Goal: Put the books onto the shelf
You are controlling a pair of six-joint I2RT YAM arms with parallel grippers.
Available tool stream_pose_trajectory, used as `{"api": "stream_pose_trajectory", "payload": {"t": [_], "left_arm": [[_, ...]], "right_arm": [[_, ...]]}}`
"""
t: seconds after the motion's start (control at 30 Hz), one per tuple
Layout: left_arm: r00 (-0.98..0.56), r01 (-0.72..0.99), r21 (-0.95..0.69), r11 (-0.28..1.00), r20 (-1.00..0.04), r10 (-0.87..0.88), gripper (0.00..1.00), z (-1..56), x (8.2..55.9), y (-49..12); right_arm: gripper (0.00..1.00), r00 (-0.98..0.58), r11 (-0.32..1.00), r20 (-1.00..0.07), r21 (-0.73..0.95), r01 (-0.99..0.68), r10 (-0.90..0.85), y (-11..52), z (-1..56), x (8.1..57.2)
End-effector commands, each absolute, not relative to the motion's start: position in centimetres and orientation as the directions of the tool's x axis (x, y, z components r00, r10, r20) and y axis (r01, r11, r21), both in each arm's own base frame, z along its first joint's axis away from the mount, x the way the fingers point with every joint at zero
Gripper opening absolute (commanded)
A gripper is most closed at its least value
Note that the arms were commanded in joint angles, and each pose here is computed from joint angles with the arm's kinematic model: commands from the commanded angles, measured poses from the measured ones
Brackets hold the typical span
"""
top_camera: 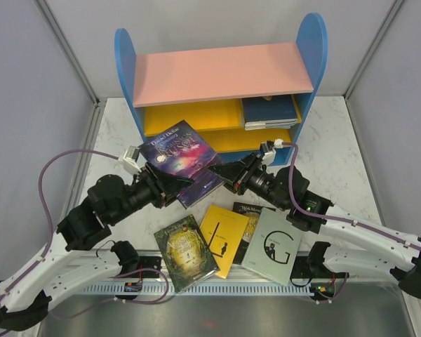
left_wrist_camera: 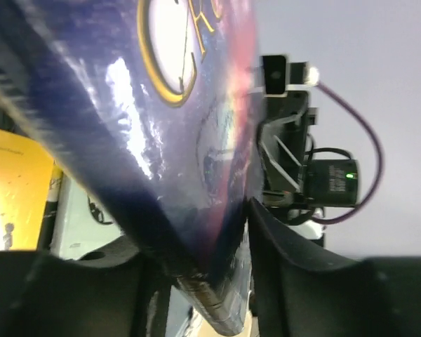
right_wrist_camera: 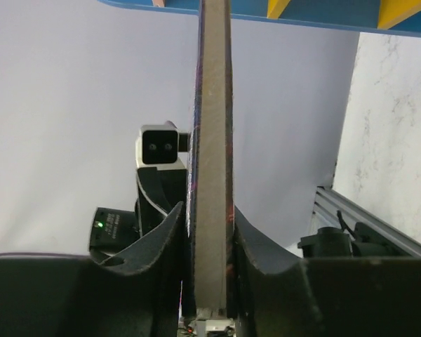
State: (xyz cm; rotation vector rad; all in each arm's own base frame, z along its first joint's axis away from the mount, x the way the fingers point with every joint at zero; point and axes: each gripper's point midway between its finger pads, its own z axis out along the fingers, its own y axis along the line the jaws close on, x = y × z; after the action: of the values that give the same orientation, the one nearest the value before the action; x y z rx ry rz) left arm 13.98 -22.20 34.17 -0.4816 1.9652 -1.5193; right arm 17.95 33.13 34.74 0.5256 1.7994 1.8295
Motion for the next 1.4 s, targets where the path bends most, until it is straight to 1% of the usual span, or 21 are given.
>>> {"api": "stream_pose_trajectory", "payload": {"t": [0.0,0.03,0.07,0.13,0.2,0.23,0.3,0.5,0.6,0.67,1.03,1.17,1.37], "left_arm": [[-0.827,0.137,-0.879,0.456,-0.355,-0.436,0.48,30.8,13.4,-24.1],[-0.830,0.139,-0.875,0.464,-0.359,-0.428,0.51,30.8,13.6,-24.4],[-0.827,0.158,-0.872,0.464,-0.374,-0.421,0.58,31.3,13.6,-24.5],[-0.823,0.165,-0.869,0.466,-0.382,-0.420,0.65,31.6,13.8,-24.6],[-0.821,0.172,-0.867,0.467,-0.388,-0.419,0.67,31.7,13.8,-24.6],[-0.821,0.174,-0.868,0.464,-0.388,-0.419,0.71,31.8,13.8,-24.5],[-0.819,0.178,-0.869,0.462,-0.391,-0.420,0.75,31.9,13.7,-24.4],[-0.814,0.179,-0.867,0.465,-0.396,-0.425,0.81,31.9,13.7,-24.1],[-0.810,0.183,-0.864,0.468,-0.403,-0.426,0.88,32.0,13.6,-23.9],[-0.804,0.190,-0.864,0.466,-0.410,-0.431,1.00,32.3,13.6,-23.7],[-0.782,0.202,-0.866,0.457,-0.424,-0.457,1.00,32.9,13.3,-22.6],[-0.780,0.203,-0.868,0.454,-0.423,-0.460,1.00,33.0,13.1,-22.3],[-0.772,0.199,-0.866,0.459,-0.427,-0.471,1.00,33.0,12.7,-21.4]], "right_arm": [[0.00,-0.825,-0.130,-0.113,0.967,-0.219,0.553,33.2,41.8,15.3],[0.00,-0.819,-0.125,-0.111,0.968,-0.218,0.563,33.0,42.0,15.4],[0.00,-0.804,-0.122,-0.104,0.969,-0.214,0.586,32.7,42.1,15.8],[0.00,-0.784,-0.128,-0.084,0.970,-0.205,0.615,31.9,42.5,16.1],[0.00,-0.758,-0.133,-0.069,0.970,-0.203,0.649,31.0,42.8,16.5],[0.00,-0.749,-0.134,-0.058,0.972,-0.193,0.660,30.7,42.7,16.7],[0.00,-0.731,-0.145,-0.044,0.970,-0.193,0.681,30.1,43.0,16.9],[0.00,-0.717,-0.164,-0.022,0.968,-0.190,0.697,29.7,43.4,17.2],[0.00,-0.703,-0.170,-0.015,0.966,-0.193,0.711,29.3,43.8,17.4],[0.00,-0.680,-0.171,-0.008,0.966,-0.196,0.733,28.8,44.4,17.8],[0.00,-0.573,-0.180,0.003,0.951,-0.252,0.819,26.0,48.2,19.8],[0.00,-0.528,-0.163,-0.001,0.951,-0.264,0.850,24.6,48.7,21.6],[0.00,-0.479,-0.167,0.020,0.949,-0.268,0.878,22.3,49.6,24.0]]}}
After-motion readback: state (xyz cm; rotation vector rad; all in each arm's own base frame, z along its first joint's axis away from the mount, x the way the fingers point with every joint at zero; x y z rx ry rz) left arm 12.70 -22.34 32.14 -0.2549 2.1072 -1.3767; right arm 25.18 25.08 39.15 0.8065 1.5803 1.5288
